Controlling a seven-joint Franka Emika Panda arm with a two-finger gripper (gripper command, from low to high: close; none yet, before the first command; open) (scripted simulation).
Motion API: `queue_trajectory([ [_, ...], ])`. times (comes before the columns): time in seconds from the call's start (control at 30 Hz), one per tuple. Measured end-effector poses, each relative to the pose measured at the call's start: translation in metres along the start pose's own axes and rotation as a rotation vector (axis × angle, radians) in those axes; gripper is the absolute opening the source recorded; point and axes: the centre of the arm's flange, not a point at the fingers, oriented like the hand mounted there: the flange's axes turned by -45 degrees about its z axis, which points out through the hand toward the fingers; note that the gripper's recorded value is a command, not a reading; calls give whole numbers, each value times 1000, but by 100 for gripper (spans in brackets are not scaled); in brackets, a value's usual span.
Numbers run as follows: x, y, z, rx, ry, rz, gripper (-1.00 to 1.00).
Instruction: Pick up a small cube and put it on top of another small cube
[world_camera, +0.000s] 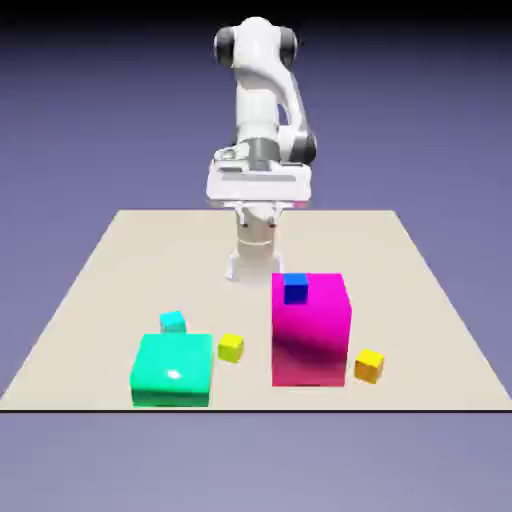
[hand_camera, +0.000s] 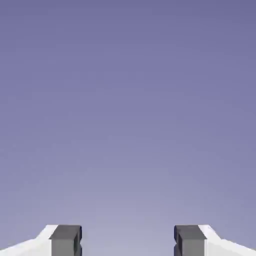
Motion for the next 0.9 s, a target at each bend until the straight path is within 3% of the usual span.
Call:
queue_trajectory([
  [0.23, -78, 113, 81, -136, -373, 487, 0],
  [0.5, -215, 213, 120, -320, -761, 1060, 0],
  [0.77, -270, 216, 164, -335, -781, 1107, 0],
  [0.8, -275, 215, 169, -336, -782, 1108, -100],
  [0.9, -267, 217, 162, -335, -780, 1107, -100],
])
